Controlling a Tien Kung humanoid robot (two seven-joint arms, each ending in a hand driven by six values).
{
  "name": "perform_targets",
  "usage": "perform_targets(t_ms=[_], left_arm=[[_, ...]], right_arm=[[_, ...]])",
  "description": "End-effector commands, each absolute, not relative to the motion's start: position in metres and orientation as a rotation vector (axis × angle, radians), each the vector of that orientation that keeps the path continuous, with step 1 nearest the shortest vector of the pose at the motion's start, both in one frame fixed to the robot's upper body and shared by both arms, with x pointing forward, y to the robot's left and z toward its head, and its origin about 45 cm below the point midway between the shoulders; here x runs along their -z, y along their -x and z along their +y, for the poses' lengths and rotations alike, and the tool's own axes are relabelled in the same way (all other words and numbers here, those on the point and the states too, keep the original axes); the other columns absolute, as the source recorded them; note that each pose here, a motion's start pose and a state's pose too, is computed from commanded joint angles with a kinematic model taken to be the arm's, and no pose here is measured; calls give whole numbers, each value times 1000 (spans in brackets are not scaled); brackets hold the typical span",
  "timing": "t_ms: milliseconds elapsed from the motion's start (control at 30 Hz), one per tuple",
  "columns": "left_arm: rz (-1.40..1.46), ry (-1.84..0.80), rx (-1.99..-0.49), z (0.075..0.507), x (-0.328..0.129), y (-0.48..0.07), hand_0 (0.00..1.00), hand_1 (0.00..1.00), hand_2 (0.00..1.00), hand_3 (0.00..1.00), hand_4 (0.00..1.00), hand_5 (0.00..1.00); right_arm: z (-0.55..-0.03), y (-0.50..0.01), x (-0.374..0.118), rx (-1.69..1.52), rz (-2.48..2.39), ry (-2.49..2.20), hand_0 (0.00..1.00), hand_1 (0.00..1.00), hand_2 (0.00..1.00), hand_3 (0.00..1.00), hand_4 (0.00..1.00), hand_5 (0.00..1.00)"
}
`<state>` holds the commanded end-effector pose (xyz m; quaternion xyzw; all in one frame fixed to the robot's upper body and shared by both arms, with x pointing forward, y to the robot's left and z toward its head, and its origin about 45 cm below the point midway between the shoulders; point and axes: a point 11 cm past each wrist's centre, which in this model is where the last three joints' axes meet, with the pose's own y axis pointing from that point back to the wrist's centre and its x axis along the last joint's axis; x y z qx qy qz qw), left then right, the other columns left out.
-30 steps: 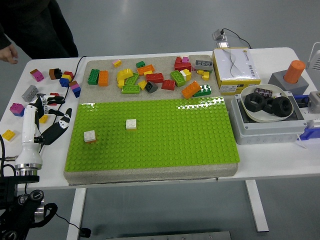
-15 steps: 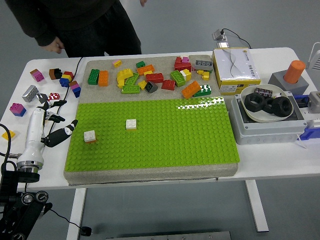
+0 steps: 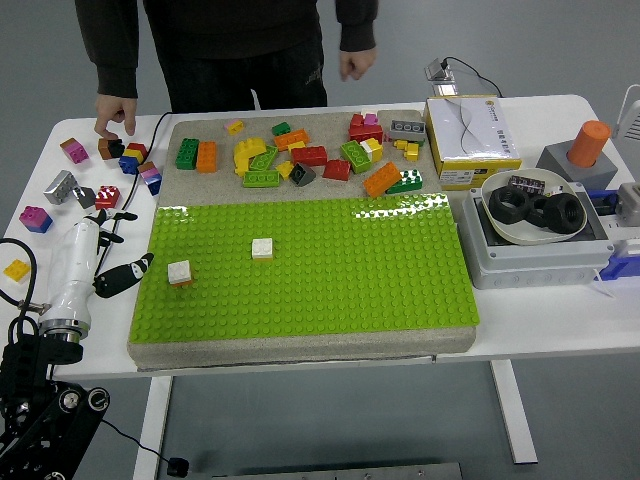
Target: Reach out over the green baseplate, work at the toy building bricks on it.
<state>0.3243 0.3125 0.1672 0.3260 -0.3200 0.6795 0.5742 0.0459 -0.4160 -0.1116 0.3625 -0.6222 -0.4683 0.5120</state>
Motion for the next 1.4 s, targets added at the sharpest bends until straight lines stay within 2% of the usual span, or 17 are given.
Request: perform_targets(t_ms=[133, 167, 567, 600, 767, 800, 967, 1000, 1167, 1200, 1367, 1400], left_arm=[[-748, -799, -1576, 310, -167, -325, 562, 588, 817, 566, 883, 100], [-746, -807, -1572, 309, -167, -326, 593, 636, 853, 566, 893, 129], [-712, -850, -1532, 304, -157, -325, 628, 662, 875, 573, 895, 119], [-711, -853, -1528, 303, -157, -324, 714, 698, 884, 575, 889, 129], [-698, -865, -1504, 300, -155, -324, 714, 698, 884, 575, 889, 129], [-693, -869, -1497, 299, -155, -324, 834, 805, 901, 578, 888, 143], [-672, -888, -1460, 294, -152, -323, 834, 805, 901, 578, 888, 143], [-669, -894, -1451, 293, -151, -324, 935, 912, 940, 598, 909, 111], [-657, -935, -1420, 292, -147, -323, 935, 912, 940, 598, 909, 111], [-656, -940, -1417, 292, -147, -323, 973, 943, 961, 633, 958, 97], [-653, -953, -1410, 292, -146, -324, 973, 943, 961, 633, 958, 97], [-652, -953, -1410, 292, -146, -324, 975, 948, 964, 619, 918, 137]], right_arm=[[-416, -46, 112, 1125, -1496, -872, 598, 607, 662, 648, 623, 826], [-416, -46, 112, 1125, -1496, -873, 598, 603, 662, 647, 623, 826], [-417, -47, 111, 1124, -1498, -872, 594, 604, 662, 647, 622, 825], [-417, -47, 111, 1124, -1498, -872, 595, 605, 661, 647, 622, 824], [-417, -47, 111, 1123, -1498, -871, 595, 605, 661, 647, 622, 824], [-417, -47, 111, 1123, -1499, -871, 594, 604, 661, 647, 622, 824], [-417, -48, 111, 1122, -1501, -872, 594, 604, 661, 647, 622, 824], [-418, -48, 111, 1122, -1501, -872, 593, 603, 661, 646, 622, 824], [-418, -48, 111, 1122, -1502, -872, 593, 603, 661, 646, 622, 824], [-418, -48, 111, 1122, -1502, -872, 593, 603, 661, 646, 622, 823], [-418, -48, 111, 1121, -1502, -872, 593, 603, 661, 646, 622, 823], [-418, -48, 111, 1121, -1502, -871, 593, 603, 660, 646, 622, 823]])
